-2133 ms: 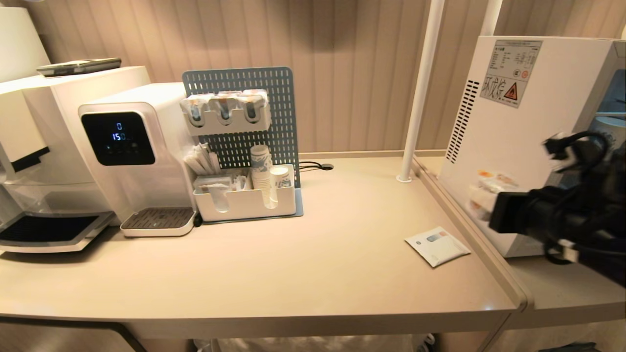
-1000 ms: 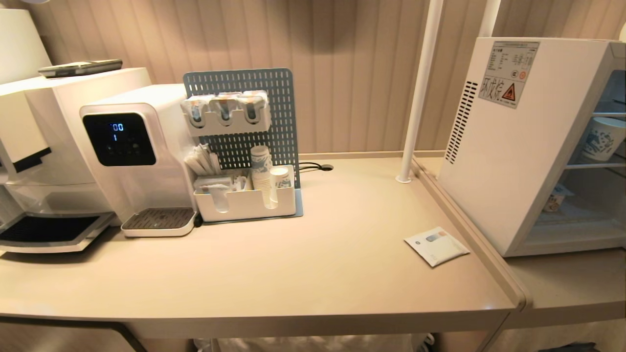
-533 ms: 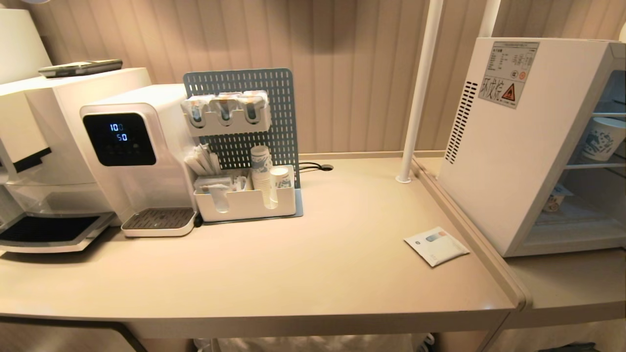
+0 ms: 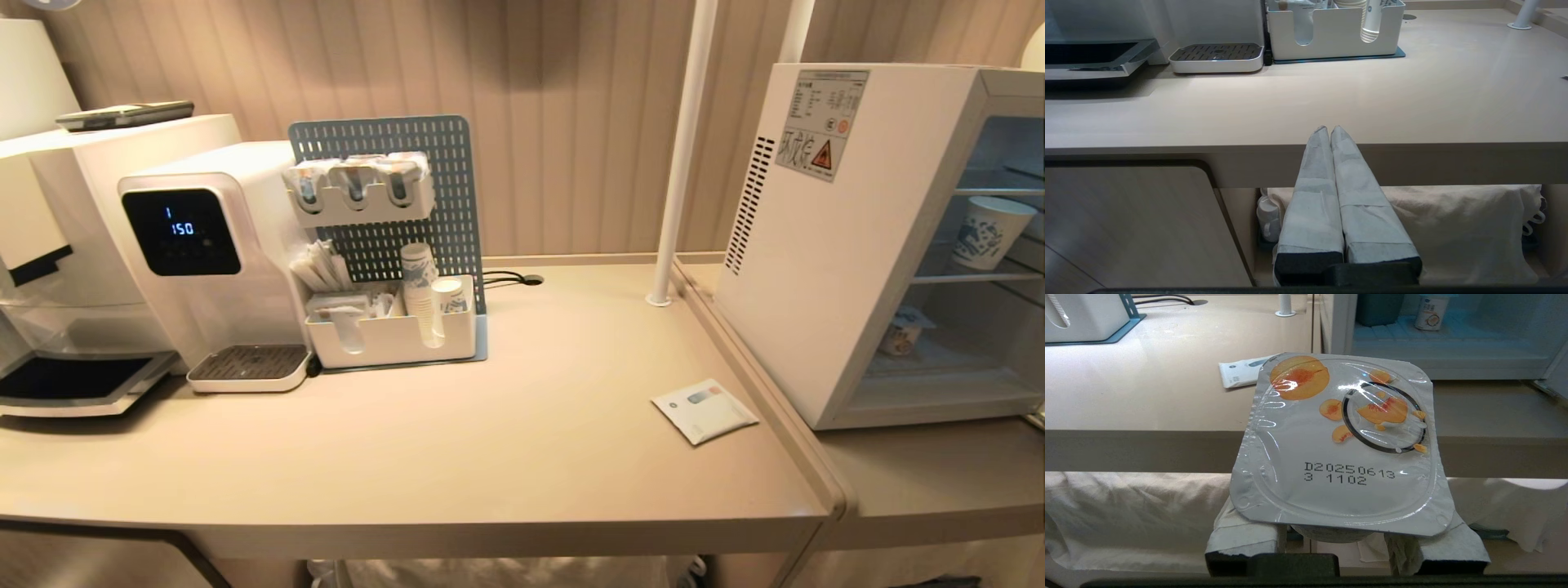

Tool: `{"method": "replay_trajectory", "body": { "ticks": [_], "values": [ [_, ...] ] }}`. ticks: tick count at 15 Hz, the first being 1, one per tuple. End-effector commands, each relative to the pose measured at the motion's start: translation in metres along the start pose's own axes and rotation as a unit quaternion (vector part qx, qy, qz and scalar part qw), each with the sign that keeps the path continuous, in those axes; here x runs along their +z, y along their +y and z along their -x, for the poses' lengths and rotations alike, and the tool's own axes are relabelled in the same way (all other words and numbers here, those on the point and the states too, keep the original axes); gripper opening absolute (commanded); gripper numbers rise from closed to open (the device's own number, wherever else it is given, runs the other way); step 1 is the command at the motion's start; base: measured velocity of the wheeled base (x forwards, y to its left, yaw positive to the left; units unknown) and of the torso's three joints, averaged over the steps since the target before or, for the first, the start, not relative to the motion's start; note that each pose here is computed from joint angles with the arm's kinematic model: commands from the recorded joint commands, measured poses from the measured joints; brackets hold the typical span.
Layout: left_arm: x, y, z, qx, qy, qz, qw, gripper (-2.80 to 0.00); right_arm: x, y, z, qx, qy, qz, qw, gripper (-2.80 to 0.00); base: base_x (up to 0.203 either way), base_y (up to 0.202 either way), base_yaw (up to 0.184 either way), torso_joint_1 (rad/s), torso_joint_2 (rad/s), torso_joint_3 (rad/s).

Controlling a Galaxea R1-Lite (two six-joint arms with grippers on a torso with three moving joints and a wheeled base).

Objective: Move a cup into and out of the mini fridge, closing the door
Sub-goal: Put the yoghurt in the freezer

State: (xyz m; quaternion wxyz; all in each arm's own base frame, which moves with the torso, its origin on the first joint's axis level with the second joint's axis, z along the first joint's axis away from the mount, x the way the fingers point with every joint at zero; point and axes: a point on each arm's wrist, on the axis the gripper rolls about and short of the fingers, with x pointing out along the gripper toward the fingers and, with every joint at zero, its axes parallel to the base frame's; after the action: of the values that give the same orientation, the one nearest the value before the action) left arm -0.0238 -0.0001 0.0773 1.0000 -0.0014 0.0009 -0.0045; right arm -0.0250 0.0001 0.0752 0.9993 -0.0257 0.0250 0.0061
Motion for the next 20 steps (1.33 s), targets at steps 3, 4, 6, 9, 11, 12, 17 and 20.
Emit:
{"method": "replay_trajectory", "body": {
  "ticks": [3, 4, 6, 9, 11, 12, 17, 20],
  "values": [
    [0.000, 0.000, 0.000, 0.000, -0.001, 0.000, 1.0000, -2.80, 0.000, 0.000, 0.000, 0.000, 0.002, 0.000, 1.000, -2.80, 0.000, -0.195, 0.001, -0.001, 0.01, 0.002],
    [0.000, 0.000, 0.000, 0.000, -0.001, 0.000, 1.0000, -2.80, 0.000, 0.000, 0.000, 0.000, 0.002, 0.000, 1.000, -2.80, 0.000, -0.192, -0.004, 0.004, 0.00, 0.003],
    [0.000, 0.000, 0.000, 0.000, -0.001, 0.000, 1.0000, -2.80, 0.000, 0.000, 0.000, 0.000, 0.002, 0.000, 1.000, -2.80, 0.000, -0.193, 0.000, 0.002, 0.00, 0.002],
    [0.000, 0.000, 0.000, 0.000, -0.001, 0.000, 1.0000, -2.80, 0.000, 0.000, 0.000, 0.001, 0.002, 0.000, 1.000, -2.80, 0.000, -0.198, 0.000, 0.003, 0.00, 0.004],
    [0.000, 0.000, 0.000, 0.000, -0.001, 0.000, 1.0000, -2.80, 0.000, 0.000, 0.000, 0.001, 0.001, 0.000, 1.000, -2.80, 0.000, -0.195, 0.001, 0.003, 0.00, 0.001],
    [0.000, 0.000, 0.000, 0.000, -0.001, 0.000, 1.0000, -2.80, 0.000, 0.000, 0.000, 0.001, 0.001, 0.000, 1.000, -2.80, 0.000, -0.191, 0.004, 0.002, 0.00, -0.002],
    [0.000, 0.000, 0.000, 0.000, -0.001, 0.000, 1.0000, -2.80, 0.013, 0.000, -0.003, 0.007, 0.021, 0.004, 1.000, -2.80, 0.002, -0.076, -0.006, 0.002, 0.00, 0.002],
    [0.000, 0.000, 0.000, 0.000, -0.001, 0.000, 1.0000, -2.80, 0.071, -0.003, -0.023, 0.012, 0.065, -0.028, 0.997, -2.80, 0.000, 0.000, 0.000, 0.000, 0.00, 0.000]
  ]
}}
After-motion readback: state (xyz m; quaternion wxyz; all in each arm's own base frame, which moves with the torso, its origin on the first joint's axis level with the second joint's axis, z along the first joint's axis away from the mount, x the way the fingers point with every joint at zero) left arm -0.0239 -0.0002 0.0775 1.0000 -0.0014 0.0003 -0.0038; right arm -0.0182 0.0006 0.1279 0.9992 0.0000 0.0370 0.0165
